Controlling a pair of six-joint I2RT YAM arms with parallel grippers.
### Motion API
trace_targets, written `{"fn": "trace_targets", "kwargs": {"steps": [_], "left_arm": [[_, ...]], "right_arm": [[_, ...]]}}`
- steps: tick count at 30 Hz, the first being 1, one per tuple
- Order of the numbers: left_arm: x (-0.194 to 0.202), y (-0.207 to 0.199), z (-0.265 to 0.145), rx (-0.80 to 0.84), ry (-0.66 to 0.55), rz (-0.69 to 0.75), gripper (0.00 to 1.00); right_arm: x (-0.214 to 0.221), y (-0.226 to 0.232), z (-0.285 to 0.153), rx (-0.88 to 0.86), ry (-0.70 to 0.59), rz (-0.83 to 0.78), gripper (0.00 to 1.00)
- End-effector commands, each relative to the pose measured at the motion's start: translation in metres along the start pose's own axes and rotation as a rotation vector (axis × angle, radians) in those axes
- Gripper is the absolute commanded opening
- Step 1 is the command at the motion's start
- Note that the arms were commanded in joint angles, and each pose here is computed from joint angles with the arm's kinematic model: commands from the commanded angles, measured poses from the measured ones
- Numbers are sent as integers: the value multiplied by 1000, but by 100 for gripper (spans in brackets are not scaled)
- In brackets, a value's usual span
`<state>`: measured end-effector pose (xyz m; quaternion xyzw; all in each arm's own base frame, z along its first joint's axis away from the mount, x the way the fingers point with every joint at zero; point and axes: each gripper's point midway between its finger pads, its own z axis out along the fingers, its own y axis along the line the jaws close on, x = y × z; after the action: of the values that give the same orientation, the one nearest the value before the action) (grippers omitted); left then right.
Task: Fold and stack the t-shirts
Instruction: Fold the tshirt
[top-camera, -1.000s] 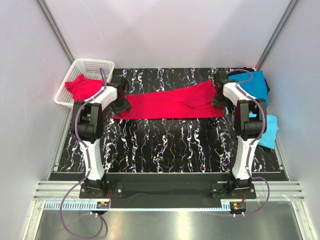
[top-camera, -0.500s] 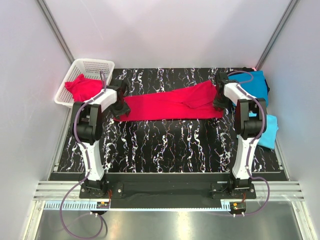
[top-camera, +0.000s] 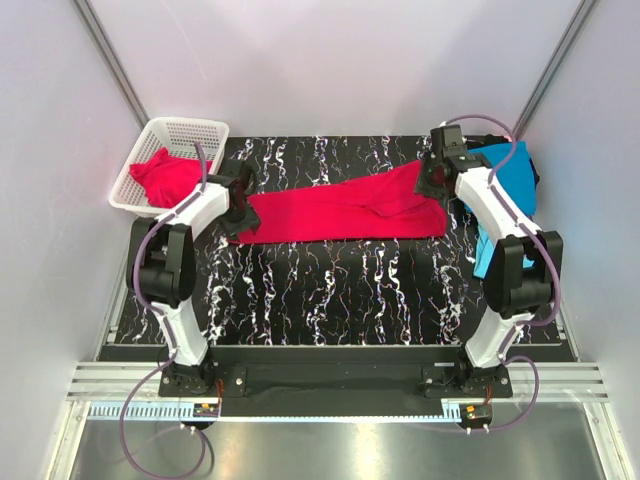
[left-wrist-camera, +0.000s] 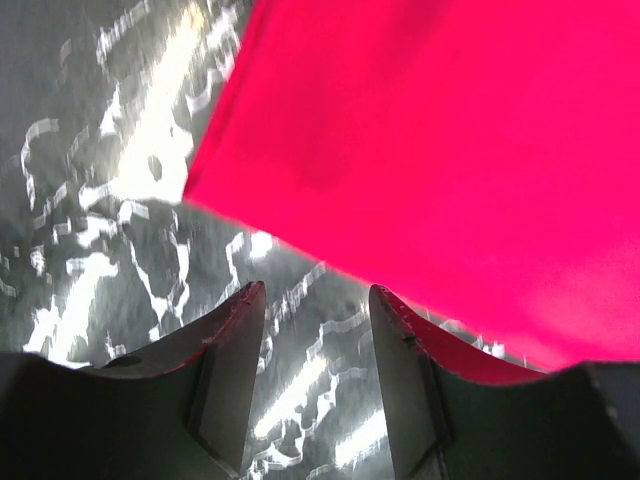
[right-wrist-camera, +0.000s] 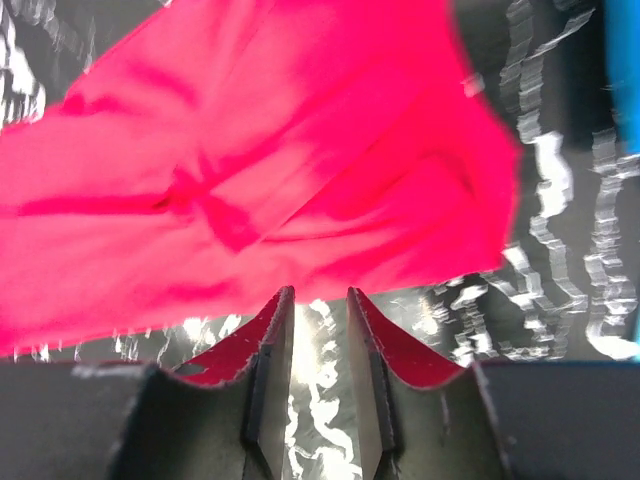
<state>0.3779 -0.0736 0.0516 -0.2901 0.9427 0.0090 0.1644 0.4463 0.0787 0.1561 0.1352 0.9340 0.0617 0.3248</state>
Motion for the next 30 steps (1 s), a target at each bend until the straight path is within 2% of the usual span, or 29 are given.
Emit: {"fn": "trace_targets", "kwargs": {"steps": [1, 5, 8, 13, 19, 26, 30], "left_arm": [[12, -6, -24, 44, -47, 13, 51], [24, -12, -21, 113, -57, 47, 51], [16, -21, -22, 126, -66, 71, 50], [0, -36, -16, 126, -84, 83, 50], [-25, -54, -9, 120, -109, 103, 50], [-25, -57, 32, 24, -3, 131, 50], [-14, -49, 35, -14, 49, 131, 50]], "right_arm": [[41, 30, 9, -92, 78, -62, 35], [63, 28, 30, -49, 119, -104, 31], [69, 20, 44, -5, 146, -123, 29], [70, 18, 58, 15, 162, -148, 36], [71, -2, 80, 138, 180, -190, 35], [81, -17, 99, 229, 235, -210, 35], [101, -26, 101, 260, 301, -207, 35]]}}
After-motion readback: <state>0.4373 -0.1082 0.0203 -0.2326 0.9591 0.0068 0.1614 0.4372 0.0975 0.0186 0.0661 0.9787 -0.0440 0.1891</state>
